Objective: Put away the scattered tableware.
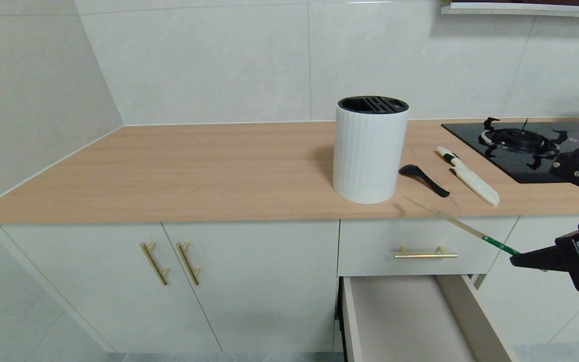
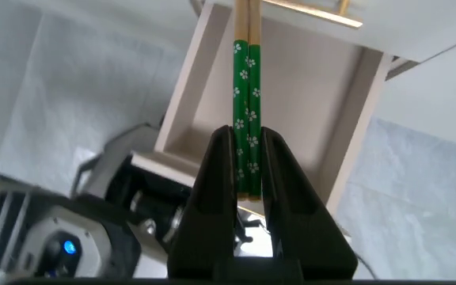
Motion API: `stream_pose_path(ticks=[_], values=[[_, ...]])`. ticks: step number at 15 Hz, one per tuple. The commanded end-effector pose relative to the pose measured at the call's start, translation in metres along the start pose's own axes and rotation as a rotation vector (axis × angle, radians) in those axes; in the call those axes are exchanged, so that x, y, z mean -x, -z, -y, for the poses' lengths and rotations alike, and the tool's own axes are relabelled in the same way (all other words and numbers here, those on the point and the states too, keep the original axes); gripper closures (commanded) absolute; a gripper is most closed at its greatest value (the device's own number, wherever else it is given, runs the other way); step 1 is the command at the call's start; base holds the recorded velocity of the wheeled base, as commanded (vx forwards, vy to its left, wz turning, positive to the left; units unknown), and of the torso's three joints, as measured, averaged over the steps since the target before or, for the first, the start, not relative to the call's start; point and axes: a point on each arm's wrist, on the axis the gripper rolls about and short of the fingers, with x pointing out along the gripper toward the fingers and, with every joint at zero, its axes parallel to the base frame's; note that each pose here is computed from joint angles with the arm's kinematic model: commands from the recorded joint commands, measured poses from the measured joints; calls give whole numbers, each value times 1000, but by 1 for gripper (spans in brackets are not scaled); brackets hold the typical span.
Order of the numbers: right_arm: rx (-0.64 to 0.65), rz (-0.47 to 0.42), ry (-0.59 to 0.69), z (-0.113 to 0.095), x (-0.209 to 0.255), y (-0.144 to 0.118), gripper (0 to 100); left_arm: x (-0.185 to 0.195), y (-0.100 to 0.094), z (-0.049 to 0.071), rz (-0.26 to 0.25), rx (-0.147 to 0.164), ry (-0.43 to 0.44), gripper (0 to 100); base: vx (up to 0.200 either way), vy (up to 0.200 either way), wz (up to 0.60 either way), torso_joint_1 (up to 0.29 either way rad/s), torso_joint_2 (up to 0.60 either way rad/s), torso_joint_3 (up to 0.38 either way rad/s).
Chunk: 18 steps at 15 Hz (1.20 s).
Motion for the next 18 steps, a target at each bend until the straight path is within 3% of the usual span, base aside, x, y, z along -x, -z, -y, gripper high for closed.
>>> stream_pose_path(ticks=[1,7,18], values=[[23,-31,-24,-6,-5,6,100,0,0,0,-1,0,0,0,0,0,0,0,0,0],[38,-60,-40,-9,-12,7,100,0,0,0,-1,0,0,0,0,0,0,-15,37,25],[42,-75,-42,-10,-16,8,100,0,0,0,-1,0,0,0,0,0,0,-163,443,279]])
